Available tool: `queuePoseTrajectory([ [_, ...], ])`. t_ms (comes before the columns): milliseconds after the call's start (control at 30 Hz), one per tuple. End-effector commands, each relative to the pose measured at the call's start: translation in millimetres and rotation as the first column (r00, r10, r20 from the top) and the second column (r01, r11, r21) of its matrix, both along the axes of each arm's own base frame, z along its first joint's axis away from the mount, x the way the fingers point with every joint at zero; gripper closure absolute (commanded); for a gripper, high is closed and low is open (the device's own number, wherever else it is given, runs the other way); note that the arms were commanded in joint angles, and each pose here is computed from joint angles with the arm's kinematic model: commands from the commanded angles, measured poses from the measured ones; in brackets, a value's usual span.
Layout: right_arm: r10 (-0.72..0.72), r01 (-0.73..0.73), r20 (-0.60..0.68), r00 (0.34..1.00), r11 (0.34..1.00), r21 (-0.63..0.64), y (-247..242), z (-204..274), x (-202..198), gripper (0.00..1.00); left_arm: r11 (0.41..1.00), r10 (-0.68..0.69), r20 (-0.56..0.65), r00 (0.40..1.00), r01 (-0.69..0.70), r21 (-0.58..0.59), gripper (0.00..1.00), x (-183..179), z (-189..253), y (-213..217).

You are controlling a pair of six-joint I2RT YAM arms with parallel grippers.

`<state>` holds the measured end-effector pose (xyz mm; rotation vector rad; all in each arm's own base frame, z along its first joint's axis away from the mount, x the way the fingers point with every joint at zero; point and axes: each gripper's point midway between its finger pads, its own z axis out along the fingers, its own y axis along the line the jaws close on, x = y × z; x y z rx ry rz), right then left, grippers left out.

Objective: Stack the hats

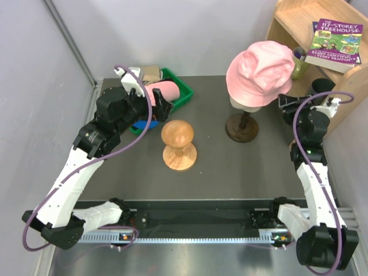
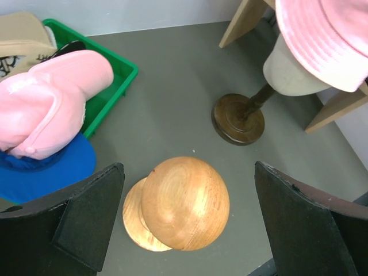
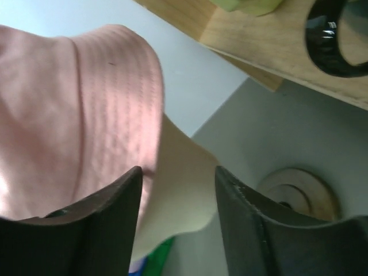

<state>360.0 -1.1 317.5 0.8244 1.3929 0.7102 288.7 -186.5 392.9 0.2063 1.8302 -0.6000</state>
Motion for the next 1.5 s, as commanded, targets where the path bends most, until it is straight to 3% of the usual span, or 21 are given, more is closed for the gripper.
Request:
queuePoseTrajectory([
  [0,-0.076,0.076,0.000,0.997,0.991,-0.108,-12.2,16.7,-27.4,0.35,0.998,0.069,0.002,0.998,-0.069,0.002,0.01,2.3,0.9,12.9],
  [100,-0.116,0.111,-0.026,0.993,0.983,-0.148,-17.9,11.6,-49.7,0.25,0.993,0.121,-0.033,0.992,-0.121,0.016,0.01,8.3,-8.8,19.6],
  [200,-0.139,0.127,-0.054,0.989,0.974,-0.187,-20.3,-0.9,-72.0,0.23,0.983,0.182,-0.060,0.981,-0.180,0.042,0.01,16.0,-20.0,29.1],
  [467,-0.007,-0.039,-0.144,0.990,0.947,-0.320,11.0,-44.9,-102.9,0.29,0.937,0.347,-0.209,0.914,-0.344,0.053,0.01,54.6,-63.1,85.3],
  [600,0.107,-0.173,-0.214,0.971,0.933,-0.317,49.7,-78.7,-109.3,0.32,0.922,0.388,-0.196,0.901,-0.381,0.072,0.01,74.6,-72.8,100.2],
  [667,0.102,-0.173,-0.230,0.968,0.932,-0.317,56.6,-87.2,-108.3,0.32,0.907,0.420,-0.199,0.885,-0.406,0.109,0.01,83.0,-83.2,107.1],
  [733,0.134,-0.213,-0.247,0.960,0.920,-0.330,73.6,-95.0,-109.4,0.33,0.890,0.456,-0.245,0.856,-0.428,0.159,0.01,91.2,-104.4,113.8],
  [800,0.176,-0.265,-0.266,0.948,0.899,-0.349,93.0,-98.5,-109.3,0.32,0.834,0.550,-0.274,0.789,-0.502,0.228,0.01,92.0,-123.7,132.8],
  [967,0.203,-0.314,-0.292,0.935,0.857,-0.408,120.5,-101.4,-101.9,0.31,0.742,0.669,-0.273,0.691,-0.599,0.301,0.01,90.1,-153.3,165.3],
  [1167,0.258,-0.371,-0.298,0.919,0.822,-0.433,142.0,-101.3,-95.1,0.29,0.710,0.704,-0.326,0.632,-0.636,0.301,0.02,96.6,-192.2,178.8],
  [1333,0.275,-0.390,-0.298,0.914,0.797,-0.461,146.3,-98.3,-92.7,0.27,0.751,0.655,-0.383,0.652,-0.621,0.227,0.09,108.7,-220.2,167.8],
  [1433,0.281,-0.398,-0.300,0.911,0.787,-0.471,147.4,-96.4,-92.3,0.26,0.745,0.658,-0.397,0.640,-0.630,0.219,0.23,118.9,-232.7,167.4],
  [1467,0.283,-0.399,-0.298,0.912,0.785,-0.474,147.6,-94.5,-92.6,0.26,0.743,0.660,-0.406,0.632,-0.629,0.228,0.32,122.0,-238.8,167.7],
])
